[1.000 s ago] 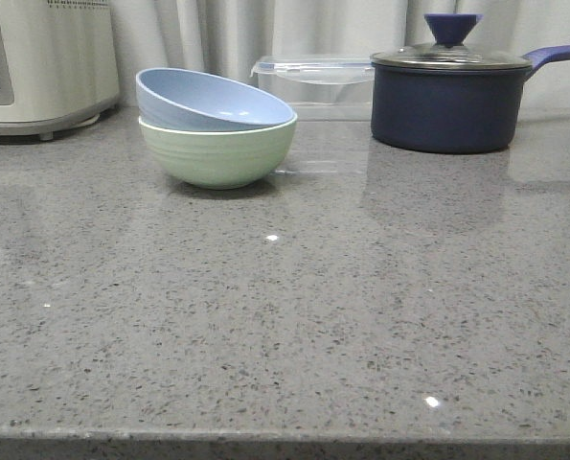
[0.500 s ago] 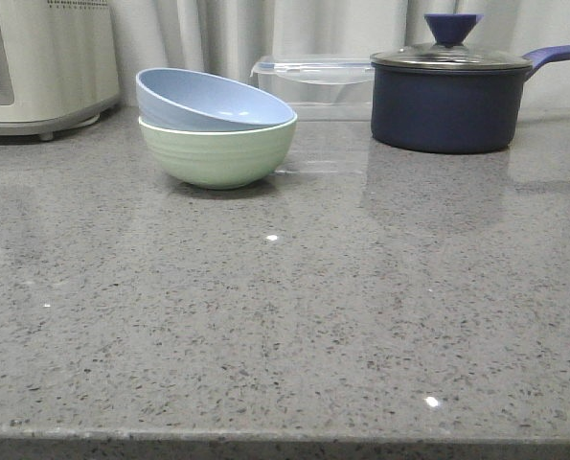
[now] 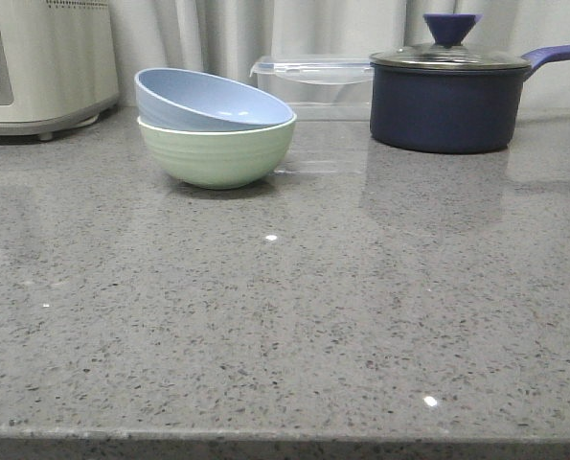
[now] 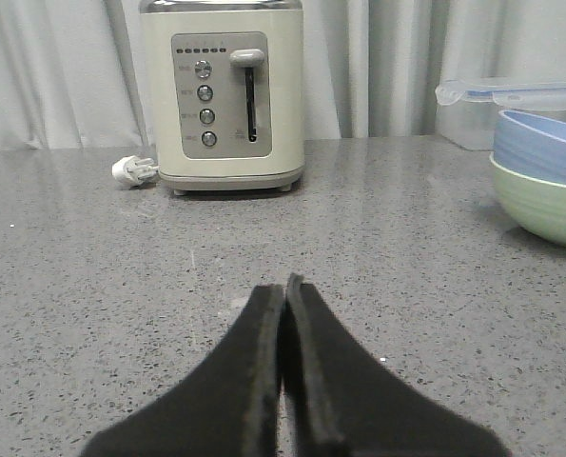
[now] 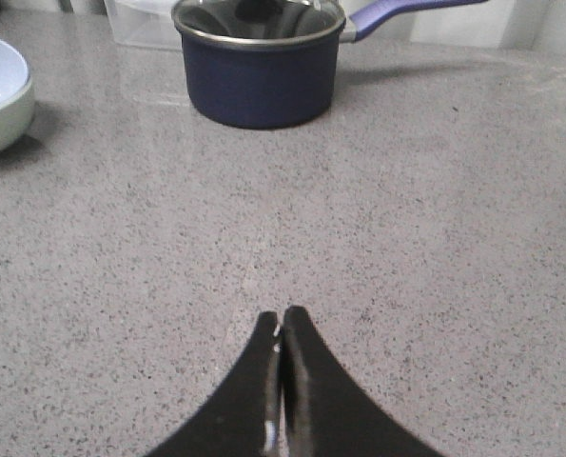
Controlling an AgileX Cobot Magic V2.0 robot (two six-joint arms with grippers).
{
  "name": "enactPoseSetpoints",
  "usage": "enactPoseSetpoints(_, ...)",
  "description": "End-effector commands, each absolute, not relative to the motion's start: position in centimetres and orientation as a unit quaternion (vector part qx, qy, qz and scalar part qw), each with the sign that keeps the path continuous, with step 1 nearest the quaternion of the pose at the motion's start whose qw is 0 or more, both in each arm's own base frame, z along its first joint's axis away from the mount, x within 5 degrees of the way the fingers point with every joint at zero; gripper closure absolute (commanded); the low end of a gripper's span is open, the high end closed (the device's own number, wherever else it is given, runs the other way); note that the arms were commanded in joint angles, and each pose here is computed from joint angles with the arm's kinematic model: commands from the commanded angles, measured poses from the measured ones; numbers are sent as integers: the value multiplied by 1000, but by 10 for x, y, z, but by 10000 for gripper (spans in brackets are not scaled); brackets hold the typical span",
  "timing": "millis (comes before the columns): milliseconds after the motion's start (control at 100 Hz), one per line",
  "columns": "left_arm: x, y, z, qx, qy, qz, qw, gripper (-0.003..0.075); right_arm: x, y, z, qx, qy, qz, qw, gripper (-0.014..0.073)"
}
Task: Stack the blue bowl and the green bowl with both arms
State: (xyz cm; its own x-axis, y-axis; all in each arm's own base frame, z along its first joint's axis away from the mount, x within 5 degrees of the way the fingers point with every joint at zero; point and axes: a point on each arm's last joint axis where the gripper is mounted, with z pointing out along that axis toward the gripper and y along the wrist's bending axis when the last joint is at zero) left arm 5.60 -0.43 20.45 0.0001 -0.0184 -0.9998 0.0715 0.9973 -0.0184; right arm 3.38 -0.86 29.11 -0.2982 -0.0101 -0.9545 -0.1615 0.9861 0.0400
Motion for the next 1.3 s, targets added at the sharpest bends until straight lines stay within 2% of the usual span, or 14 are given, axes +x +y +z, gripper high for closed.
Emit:
enactPoseSetpoints(0,55,-4,200,12,681,-37,731,741,38,-7,299,-65,778,58,622,675)
enactPoseSetpoints(120,55,-4,200,12,681,-37,731,741,44,-1,294,-72,753,69,651,675)
enactPoseSetpoints(310,55,-4,200,12,681,-37,731,741,53,7,286,-49,682,71,727,675)
enactPoseSetpoints(550,55,-4,200,12,681,-37,731,741,61,8,258,-14,639,71,766,675)
enactPoseSetpoints(830,55,-4,200,12,681,-37,731,741,60,4,210,21,666,61,743,675)
enactPoseSetpoints(1290,55,-4,200,12,681,-37,731,741,55,2,205,20,675,43,736,675)
